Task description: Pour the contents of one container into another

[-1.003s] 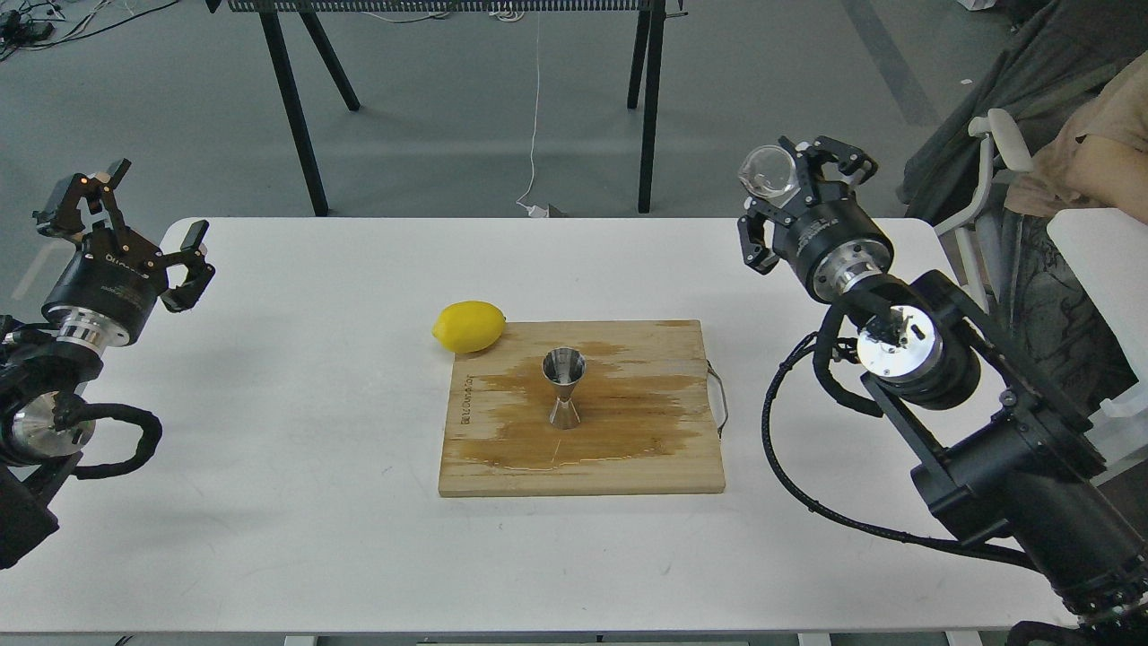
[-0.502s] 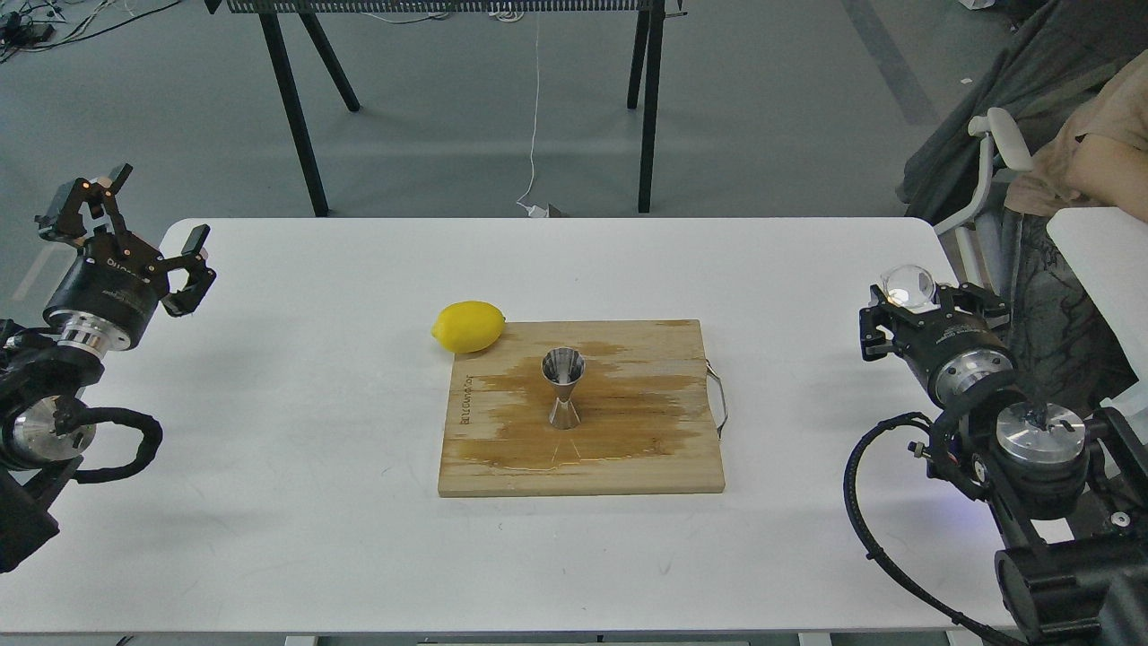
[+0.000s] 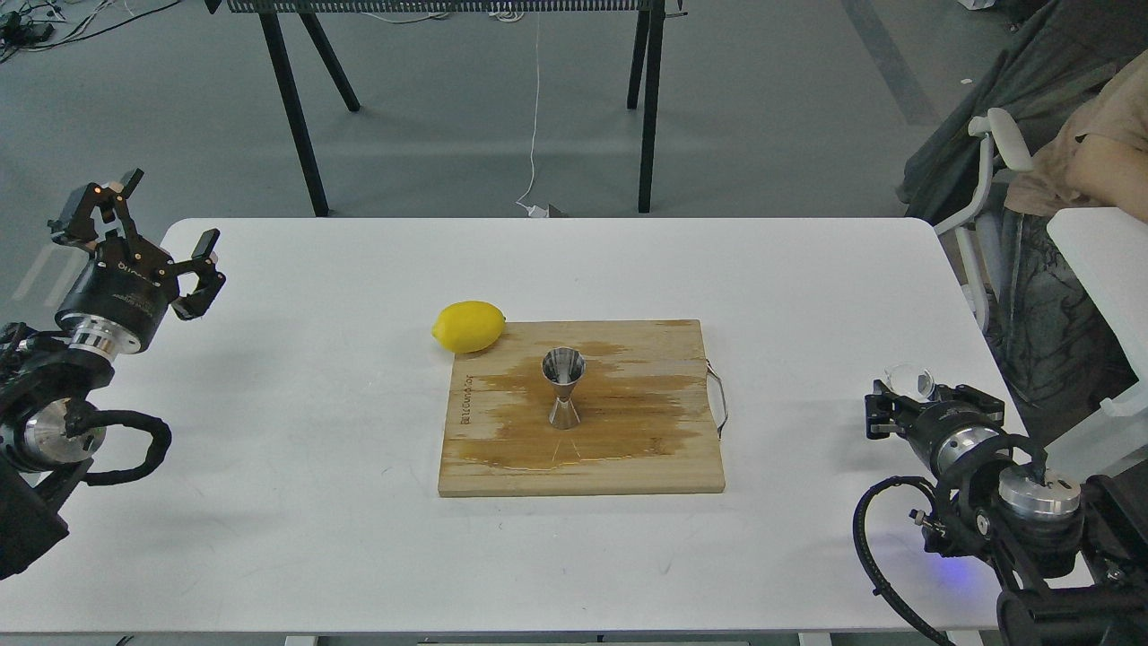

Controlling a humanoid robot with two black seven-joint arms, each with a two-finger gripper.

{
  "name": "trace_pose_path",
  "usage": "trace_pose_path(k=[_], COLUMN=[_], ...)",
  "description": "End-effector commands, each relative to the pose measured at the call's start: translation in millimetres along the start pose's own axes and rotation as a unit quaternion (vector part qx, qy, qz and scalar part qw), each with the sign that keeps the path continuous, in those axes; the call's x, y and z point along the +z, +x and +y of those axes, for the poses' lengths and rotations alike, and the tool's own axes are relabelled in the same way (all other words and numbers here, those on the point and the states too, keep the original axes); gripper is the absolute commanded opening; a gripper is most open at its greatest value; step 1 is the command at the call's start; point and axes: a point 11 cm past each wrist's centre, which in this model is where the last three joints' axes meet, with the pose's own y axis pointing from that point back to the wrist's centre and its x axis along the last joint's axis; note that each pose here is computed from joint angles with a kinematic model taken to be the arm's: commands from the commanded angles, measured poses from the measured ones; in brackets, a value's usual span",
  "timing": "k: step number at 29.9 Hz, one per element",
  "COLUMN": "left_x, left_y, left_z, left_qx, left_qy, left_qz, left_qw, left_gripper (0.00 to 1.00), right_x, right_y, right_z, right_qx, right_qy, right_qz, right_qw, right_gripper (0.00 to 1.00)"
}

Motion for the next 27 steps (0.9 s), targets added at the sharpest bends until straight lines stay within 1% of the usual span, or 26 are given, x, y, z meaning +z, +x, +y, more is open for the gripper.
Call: trace_pose_path(k=[1, 8, 15, 20, 27], left_x=[0.0, -1.8, -1.7, -1.7, -1.2], left_y=[0.0, -0.6, -0.5, -0.5, 0.4], left_z=[0.0, 0.2, 0.2, 0.2, 0.8], left_qx=[0.0, 0.0, 0.0, 0.0, 0.001], left_qy=[0.0, 0.001, 0.001, 0.001, 0.001], left_qz=[0.0, 0.001, 0.002, 0.002, 0.001], left_qw=[1.0, 1.0, 1.0, 1.0, 1.0], left_gripper=[0.99, 0.99, 0.99, 0.99, 0.99], right_x=[1.8, 14.8, 19.5, 28.3, 29.1], right_y=[2.7, 5.5, -0.5, 4.7, 8.2], right_z=[-2.6, -7.8, -10.2, -13.2, -14.3], right_qx=[0.005, 0.012, 0.007, 0.016, 0.021], right_qy=[0.0, -0.012, -0.016, -0.026, -0.027], right_qz=[0.001, 0.005, 0.011, 0.026, 0.028], right_qw=[1.0, 1.0, 1.0, 0.999, 0.999], right_gripper=[0.41, 0.42, 0.42, 0.47, 0.5])
